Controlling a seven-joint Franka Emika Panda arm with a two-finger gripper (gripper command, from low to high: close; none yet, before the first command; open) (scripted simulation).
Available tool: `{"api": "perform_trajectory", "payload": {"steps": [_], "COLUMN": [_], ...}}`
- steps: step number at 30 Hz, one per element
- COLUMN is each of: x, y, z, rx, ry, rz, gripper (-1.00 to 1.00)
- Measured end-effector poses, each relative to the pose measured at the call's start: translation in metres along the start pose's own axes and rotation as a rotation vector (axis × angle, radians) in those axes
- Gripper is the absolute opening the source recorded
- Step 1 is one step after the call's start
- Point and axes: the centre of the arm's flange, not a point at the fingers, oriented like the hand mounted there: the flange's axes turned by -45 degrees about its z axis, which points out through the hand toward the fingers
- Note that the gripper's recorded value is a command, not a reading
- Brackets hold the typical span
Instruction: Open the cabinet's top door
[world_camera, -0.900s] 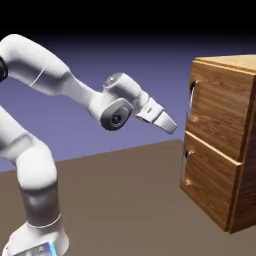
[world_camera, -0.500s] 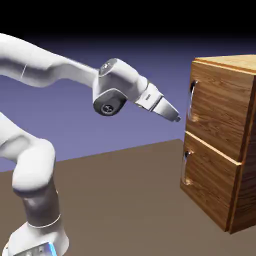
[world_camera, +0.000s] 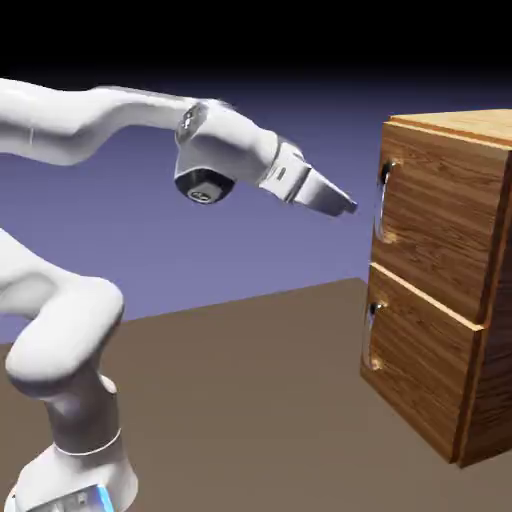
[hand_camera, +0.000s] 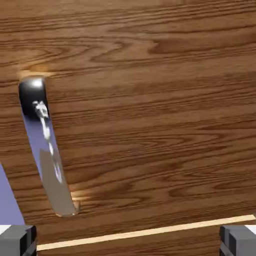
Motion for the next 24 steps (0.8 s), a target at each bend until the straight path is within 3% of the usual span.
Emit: {"api": "perform_trajectory", "payload": {"steps": [12, 24], "x": [-0.004, -0.026], "y": [-0.029, -0.057], "z": [0.009, 0.053], "rx": [0.026, 0.035], "ry": [0.156, 0.312], "rz": [-0.012, -0.056], "gripper": [0.00, 0.00]}}
